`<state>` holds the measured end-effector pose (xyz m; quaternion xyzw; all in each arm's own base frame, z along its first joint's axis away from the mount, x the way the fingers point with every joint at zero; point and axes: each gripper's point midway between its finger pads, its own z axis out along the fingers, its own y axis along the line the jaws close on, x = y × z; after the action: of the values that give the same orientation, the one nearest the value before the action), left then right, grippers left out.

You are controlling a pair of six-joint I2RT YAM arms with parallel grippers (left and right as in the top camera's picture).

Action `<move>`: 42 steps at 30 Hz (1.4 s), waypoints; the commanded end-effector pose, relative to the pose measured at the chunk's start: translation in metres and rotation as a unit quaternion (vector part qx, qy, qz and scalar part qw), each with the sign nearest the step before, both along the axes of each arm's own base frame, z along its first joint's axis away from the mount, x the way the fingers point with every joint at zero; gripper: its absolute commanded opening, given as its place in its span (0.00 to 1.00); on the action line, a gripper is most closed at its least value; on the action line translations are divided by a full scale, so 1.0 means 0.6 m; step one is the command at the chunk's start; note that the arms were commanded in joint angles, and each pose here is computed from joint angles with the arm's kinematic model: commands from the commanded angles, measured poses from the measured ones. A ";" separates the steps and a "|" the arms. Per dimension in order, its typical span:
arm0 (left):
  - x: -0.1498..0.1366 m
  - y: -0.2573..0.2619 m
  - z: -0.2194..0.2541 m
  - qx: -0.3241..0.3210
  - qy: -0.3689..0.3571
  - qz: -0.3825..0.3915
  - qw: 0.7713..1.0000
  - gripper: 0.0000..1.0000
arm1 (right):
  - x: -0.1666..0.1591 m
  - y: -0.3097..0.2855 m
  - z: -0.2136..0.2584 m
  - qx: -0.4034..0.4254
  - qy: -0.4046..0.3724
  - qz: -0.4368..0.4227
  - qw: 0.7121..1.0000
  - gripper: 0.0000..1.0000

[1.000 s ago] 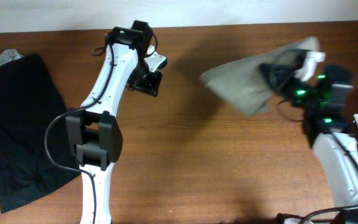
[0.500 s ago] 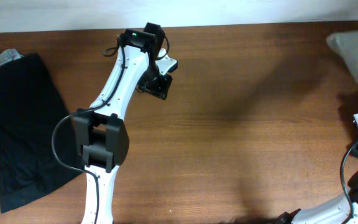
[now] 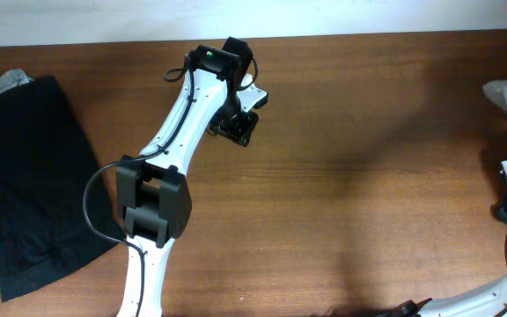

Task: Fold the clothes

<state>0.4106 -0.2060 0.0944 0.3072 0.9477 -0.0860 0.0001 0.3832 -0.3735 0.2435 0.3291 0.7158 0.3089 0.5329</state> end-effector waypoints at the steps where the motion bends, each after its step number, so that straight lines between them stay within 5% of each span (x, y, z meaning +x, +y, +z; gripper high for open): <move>1: 0.005 -0.008 0.008 -0.008 -0.010 -0.007 1.000 0.39 | -0.092 -0.048 -0.057 -0.014 0.091 -0.064 0.994 0.04; 4: 0.005 -0.008 0.008 -0.008 -0.010 -0.007 1.000 0.39 | -0.168 -0.078 -0.107 0.008 0.166 -0.120 0.979 0.05; 7: 0.006 -0.008 0.008 -0.009 -0.012 -0.007 1.000 0.39 | -0.251 -0.091 -0.179 0.043 0.304 -0.202 0.930 0.16; 9: 0.011 -0.010 0.008 -0.011 -0.018 -0.007 1.000 0.40 | -0.289 -0.086 -0.206 0.114 0.358 -0.270 0.886 0.61; 13: 0.003 -0.006 0.008 -0.007 -0.007 -0.006 1.000 0.44 | -0.326 -0.089 -0.120 0.107 0.363 -0.334 0.863 0.70; 14: 0.003 -0.006 0.008 -0.007 -0.007 -0.006 1.000 0.44 | -0.322 -0.089 -0.088 0.105 0.341 -0.339 0.870 0.70; 15: 0.003 -0.006 0.008 -0.007 -0.008 -0.006 1.000 0.44 | -0.298 -0.075 -0.039 0.100 0.299 -0.318 0.894 0.58; 17: 0.005 -0.001 0.007 0.003 -0.012 -0.006 1.000 0.45 | -0.244 -0.022 0.032 0.096 0.242 -0.261 0.930 0.21; 19: 0.006 -0.001 0.007 0.003 -0.012 -0.006 1.000 0.45 | -0.219 -0.013 0.033 0.073 0.249 -0.250 0.933 0.10; 22: 0.002 0.003 0.007 0.006 -0.007 -0.005 1.000 0.45 | -0.224 -0.069 -0.089 0.041 0.368 -0.307 0.877 0.07; 24: -0.003 0.025 0.007 0.022 0.005 0.004 1.000 0.44 | -0.290 -0.077 -0.210 0.093 0.473 -0.317 0.817 0.05; 26: -0.009 0.059 0.031 0.030 0.023 0.031 0.999 0.36 | -0.322 -0.080 -0.220 0.141 0.459 -0.317 0.818 0.04; 29: 0.031 0.119 0.110 0.012 -0.018 0.120 0.993 0.35 | -0.259 -0.070 -0.098 0.162 0.289 -0.259 0.907 0.08; 33: 0.056 0.246 0.278 -0.044 -0.144 0.225 0.963 0.36 | -0.092 0.132 0.157 -0.014 0.110 -0.048 0.993 0.32; 36: 0.018 0.301 0.376 -0.049 -0.215 0.256 0.941 0.37 | -0.051 0.330 0.226 -0.132 0.099 0.068 0.984 0.44; 40: -0.048 0.291 0.443 -0.053 -0.257 0.243 0.934 0.47 | -0.083 0.567 0.222 -0.227 0.135 0.225 0.938 0.55; 41: -0.067 0.288 0.441 -0.051 -0.249 0.241 0.937 0.57 | -0.093 0.613 0.216 -0.233 0.142 0.259 0.927 0.58; 42: -0.088 0.287 0.429 -0.047 -0.233 0.241 0.941 0.99 | -0.107 0.663 0.204 -0.227 0.153 0.305 0.912 0.80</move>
<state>0.3772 -0.0334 0.3599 0.0819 0.9555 -0.0549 0.2780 0.3307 -0.0097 0.3730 0.0637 0.8890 0.2423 0.3832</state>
